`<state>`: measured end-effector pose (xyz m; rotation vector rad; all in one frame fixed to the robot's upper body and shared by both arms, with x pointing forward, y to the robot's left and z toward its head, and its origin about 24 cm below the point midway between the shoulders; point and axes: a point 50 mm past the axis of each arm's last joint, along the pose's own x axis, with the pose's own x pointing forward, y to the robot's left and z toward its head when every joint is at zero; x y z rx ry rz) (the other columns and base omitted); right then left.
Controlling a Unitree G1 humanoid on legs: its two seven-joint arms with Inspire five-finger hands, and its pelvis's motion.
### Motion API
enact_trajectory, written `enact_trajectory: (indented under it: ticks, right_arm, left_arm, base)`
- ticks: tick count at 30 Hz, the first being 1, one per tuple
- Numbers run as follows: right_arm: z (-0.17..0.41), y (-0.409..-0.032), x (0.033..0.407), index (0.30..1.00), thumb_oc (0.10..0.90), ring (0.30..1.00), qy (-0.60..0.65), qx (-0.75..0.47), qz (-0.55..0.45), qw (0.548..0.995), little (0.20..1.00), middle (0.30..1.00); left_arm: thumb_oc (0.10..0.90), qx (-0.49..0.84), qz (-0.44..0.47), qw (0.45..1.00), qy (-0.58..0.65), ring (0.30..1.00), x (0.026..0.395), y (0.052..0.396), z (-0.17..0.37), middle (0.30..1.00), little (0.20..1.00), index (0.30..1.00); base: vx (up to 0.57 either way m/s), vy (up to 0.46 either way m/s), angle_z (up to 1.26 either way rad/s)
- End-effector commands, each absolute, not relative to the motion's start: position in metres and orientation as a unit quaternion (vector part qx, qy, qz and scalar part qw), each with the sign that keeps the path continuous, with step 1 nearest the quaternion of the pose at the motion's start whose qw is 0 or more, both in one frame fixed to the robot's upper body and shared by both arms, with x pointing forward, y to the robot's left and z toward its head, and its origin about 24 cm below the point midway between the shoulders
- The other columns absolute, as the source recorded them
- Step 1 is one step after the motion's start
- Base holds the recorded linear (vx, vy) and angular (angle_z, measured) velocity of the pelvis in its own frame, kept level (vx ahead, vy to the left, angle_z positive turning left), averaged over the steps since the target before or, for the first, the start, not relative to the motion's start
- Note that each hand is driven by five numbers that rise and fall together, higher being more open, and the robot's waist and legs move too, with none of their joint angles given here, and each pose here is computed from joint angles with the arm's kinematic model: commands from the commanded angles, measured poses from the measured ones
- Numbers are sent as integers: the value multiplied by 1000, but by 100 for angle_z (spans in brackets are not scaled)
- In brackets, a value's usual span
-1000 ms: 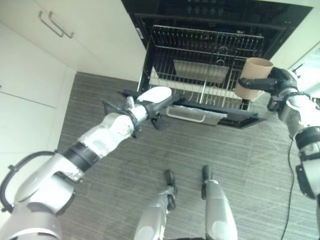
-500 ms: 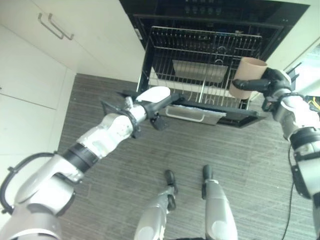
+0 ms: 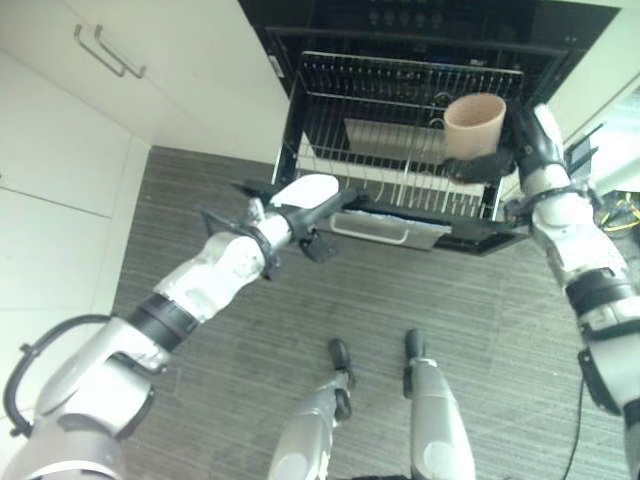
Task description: Place the dishes in the dishwasher.
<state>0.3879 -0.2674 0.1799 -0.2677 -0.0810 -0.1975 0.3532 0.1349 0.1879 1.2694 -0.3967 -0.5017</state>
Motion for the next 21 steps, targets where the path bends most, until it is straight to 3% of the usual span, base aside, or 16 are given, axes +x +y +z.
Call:
enact_trajectory:
  ticks: [1, 3, 4, 9, 17, 21]
  right_arm:
    - [258, -265, 387, 900, 800, 900, -150, -179, -89, 968, 900, 900]
    - [237, -265, 390, 900, 800, 900, -59, -179, -59, 980, 900, 900]
    - [241, -269, 388, 900, 800, 900, -90, -297, -87, 947, 900, 900]
    - [235, -273, 392, 900, 800, 900, -48, -190, -83, 977, 900, 900]
    - [228, -279, 392, 900, 800, 900, 34, -296, -41, 954, 900, 900]
    - [223, -293, 388, 900, 800, 900, 148, -335, -2, 931, 900, 900]
  left_arm:
    - [800, 559, -220, 763, -240, 900, 344, 121, 211, 900, 900, 900]
    - [800, 559, -219, 763, -238, 900, 345, 125, 209, 900, 900, 900]
    - [800, 562, -220, 761, -238, 900, 344, 125, 209, 900, 900, 900]
    - [800, 566, -217, 759, -238, 900, 349, 125, 212, 900, 900, 900]
    - [800, 575, -218, 753, -234, 900, 351, 129, 221, 900, 900, 900]
    - [800, 589, -220, 743, -231, 900, 352, 133, 227, 900, 900, 900]
  base:
    - [7, -20, -7]
    - [-1, -12, -3]
    - [-22, -23, 4]
    - [-1, -3, 1]
    - [-4, -29, 0]
    - [-2, -101, 3]
